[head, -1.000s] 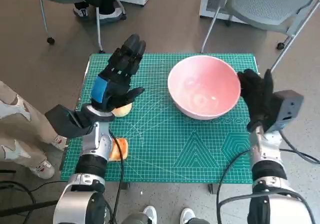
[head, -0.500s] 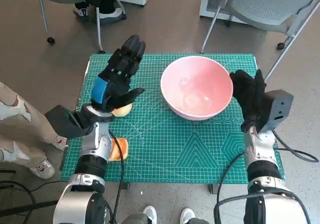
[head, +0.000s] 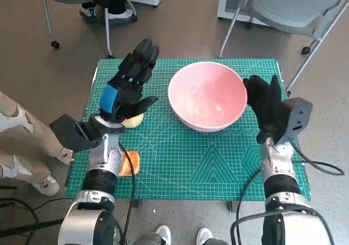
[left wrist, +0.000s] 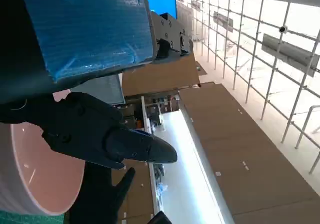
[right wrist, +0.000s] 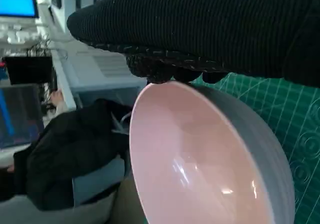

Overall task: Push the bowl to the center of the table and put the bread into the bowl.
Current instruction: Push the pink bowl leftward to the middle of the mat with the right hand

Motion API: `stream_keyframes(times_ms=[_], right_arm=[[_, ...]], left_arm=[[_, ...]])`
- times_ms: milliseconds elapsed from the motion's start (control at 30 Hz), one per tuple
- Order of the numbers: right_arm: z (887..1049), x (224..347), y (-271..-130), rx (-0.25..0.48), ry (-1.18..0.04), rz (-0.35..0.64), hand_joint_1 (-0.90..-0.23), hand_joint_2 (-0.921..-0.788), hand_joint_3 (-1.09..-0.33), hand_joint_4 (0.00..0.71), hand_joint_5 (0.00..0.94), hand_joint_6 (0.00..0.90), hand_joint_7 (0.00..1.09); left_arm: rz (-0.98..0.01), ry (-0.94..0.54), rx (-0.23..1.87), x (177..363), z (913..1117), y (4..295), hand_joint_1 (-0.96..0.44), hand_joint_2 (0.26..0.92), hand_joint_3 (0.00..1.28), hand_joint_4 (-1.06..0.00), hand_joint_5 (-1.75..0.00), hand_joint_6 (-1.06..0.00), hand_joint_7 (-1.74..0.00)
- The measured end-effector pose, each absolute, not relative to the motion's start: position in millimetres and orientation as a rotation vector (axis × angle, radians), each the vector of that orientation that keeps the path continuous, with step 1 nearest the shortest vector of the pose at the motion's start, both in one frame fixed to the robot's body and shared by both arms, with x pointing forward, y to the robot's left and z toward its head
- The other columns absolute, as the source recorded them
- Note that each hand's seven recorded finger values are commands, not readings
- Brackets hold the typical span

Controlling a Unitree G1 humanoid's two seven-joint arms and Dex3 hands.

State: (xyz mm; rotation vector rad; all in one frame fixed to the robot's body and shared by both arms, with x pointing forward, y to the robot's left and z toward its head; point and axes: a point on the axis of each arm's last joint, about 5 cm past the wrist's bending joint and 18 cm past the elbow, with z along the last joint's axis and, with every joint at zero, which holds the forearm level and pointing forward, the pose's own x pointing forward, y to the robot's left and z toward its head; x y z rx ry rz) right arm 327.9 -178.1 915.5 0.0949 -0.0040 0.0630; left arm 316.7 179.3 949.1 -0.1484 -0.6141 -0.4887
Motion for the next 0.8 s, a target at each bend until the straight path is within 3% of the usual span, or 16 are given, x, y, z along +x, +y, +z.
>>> stream_keyframes(times_ms=[800], right_arm=[[918.2, 329.0, -164.6, 0.034, -0.055, 0.137, -0.616, -0.921, -0.818, 0.224, 0.0, 0.219, 0.13]], left_arm=[[-0.494, -0.603, -0.152, 316.7, 947.2, 178.5, -0.5, 0.921, 0.15, -0.06, 0.0, -0.25, -0.01]])
